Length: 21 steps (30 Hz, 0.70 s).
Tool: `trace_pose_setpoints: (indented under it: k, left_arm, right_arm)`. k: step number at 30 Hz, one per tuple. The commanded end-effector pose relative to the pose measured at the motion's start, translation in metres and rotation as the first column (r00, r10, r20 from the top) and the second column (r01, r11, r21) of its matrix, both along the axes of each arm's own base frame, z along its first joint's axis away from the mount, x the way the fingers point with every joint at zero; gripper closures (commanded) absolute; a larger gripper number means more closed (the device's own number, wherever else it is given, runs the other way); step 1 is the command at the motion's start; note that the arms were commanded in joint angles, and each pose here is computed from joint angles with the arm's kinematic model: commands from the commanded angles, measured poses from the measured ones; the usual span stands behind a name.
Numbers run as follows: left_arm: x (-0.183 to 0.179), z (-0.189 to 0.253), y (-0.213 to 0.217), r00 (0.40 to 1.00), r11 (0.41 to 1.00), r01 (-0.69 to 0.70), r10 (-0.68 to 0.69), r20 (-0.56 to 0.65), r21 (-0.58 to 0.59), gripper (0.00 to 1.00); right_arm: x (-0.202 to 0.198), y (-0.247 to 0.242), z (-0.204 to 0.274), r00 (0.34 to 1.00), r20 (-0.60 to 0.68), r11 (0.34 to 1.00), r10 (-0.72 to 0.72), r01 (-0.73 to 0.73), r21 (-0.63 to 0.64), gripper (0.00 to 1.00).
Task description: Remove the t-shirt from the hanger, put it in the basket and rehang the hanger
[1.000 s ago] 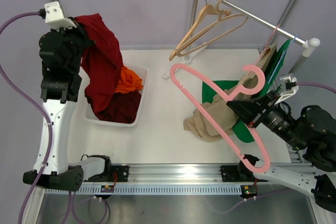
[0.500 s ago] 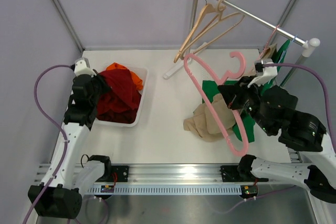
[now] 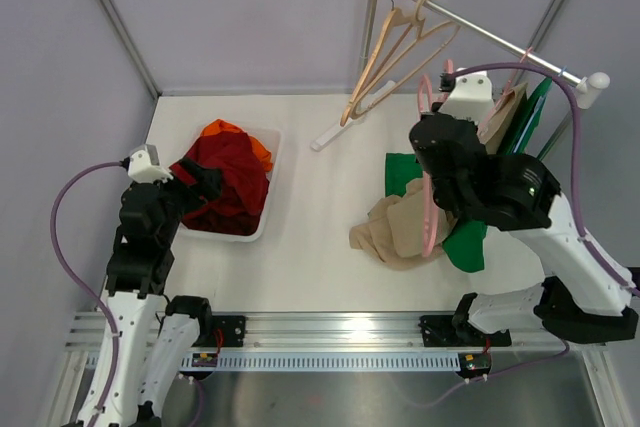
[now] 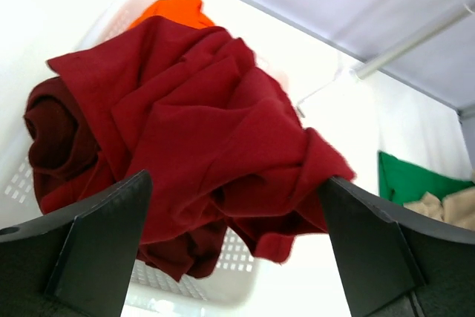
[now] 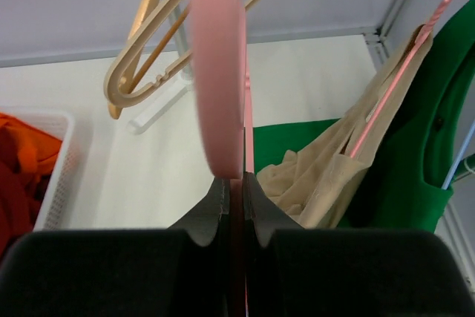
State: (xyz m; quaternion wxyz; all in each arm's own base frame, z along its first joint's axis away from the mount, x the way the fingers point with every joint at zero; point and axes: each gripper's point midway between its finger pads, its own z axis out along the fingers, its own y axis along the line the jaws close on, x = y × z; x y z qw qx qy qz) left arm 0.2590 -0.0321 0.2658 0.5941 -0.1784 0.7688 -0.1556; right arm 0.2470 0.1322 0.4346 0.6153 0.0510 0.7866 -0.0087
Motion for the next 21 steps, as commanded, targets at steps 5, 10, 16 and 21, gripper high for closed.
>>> trace_pose_setpoints:
  k: [5, 10, 16, 21]
  left_arm:
    - [-0.036, 0.045, -0.028, 0.977, 0.982, 0.184, -0.188, 0.101, 0.046, 0.01]
    - [-0.049, 0.054, -0.023, 0.977, 0.979, 0.167, -0.18, 0.113, 0.116, 0.01]
    - [-0.071, 0.078, -0.05, 0.919, 0.935, 0.326, -0.348, 0.186, 0.139, 0.01]
    - [-0.086, 0.078, -0.074, 0.849, 0.869, 0.468, -0.493, 0.191, 0.161, 0.01]
  right_arm:
    - [0.024, -0.012, 0.003, 0.976, 0.004, 0.966, -0.216, 0.215, -0.144, 1.0]
    - [0.066, -0.022, -0.008, 0.95, -0.012, 0.94, -0.312, 0.306, -0.152, 1.0]
    - [0.12, -0.034, -0.008, 0.911, 0.055, 0.907, -0.408, 0.411, -0.09, 1.0]
    - [0.158, -0.037, -0.003, 0.881, 0.092, 0.88, -0.464, 0.471, -0.067, 1.0]
